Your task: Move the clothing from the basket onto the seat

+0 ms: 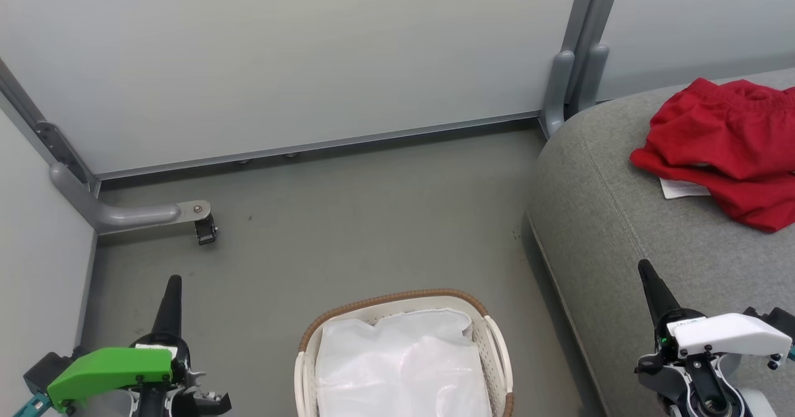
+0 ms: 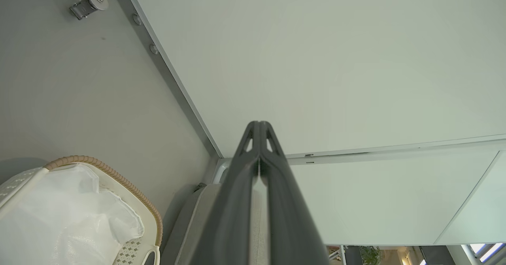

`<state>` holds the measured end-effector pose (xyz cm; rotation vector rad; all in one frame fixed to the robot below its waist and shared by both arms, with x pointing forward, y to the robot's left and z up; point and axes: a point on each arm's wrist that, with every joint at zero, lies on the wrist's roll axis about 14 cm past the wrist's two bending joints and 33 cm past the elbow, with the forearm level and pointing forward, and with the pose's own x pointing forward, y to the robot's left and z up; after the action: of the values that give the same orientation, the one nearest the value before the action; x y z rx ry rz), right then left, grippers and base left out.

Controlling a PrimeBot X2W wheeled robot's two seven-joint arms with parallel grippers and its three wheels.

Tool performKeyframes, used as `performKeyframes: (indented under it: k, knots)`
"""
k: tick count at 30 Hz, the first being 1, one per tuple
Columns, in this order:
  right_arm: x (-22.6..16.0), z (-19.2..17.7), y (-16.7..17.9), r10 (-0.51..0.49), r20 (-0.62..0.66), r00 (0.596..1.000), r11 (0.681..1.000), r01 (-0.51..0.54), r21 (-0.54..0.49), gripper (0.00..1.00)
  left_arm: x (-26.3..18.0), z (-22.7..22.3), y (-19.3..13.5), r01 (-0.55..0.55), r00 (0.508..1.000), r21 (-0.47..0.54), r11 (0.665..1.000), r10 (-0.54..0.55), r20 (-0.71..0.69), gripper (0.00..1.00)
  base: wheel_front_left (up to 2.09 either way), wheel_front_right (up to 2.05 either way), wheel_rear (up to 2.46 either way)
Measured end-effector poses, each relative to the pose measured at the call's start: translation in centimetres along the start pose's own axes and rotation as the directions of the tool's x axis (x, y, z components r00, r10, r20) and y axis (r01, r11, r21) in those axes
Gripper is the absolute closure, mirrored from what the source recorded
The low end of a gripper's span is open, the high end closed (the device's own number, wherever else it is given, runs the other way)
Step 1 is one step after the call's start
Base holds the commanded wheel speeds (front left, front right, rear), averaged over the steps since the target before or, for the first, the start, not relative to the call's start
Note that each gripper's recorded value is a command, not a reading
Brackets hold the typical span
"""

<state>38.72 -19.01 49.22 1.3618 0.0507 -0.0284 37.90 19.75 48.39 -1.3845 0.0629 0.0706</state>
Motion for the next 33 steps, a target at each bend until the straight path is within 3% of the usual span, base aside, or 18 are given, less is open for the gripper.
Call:
performKeyframes:
  k: [33]
  knots:
    - [0.0,1.2,0.9,0.039,0.018,0.999,0.977,-0.042,0.211,1.0,0.7,0.6,-1.9,0.072,0.997,-0.189,0.979,-0.073,0.001,1.0,0.0,0.0,0.0]
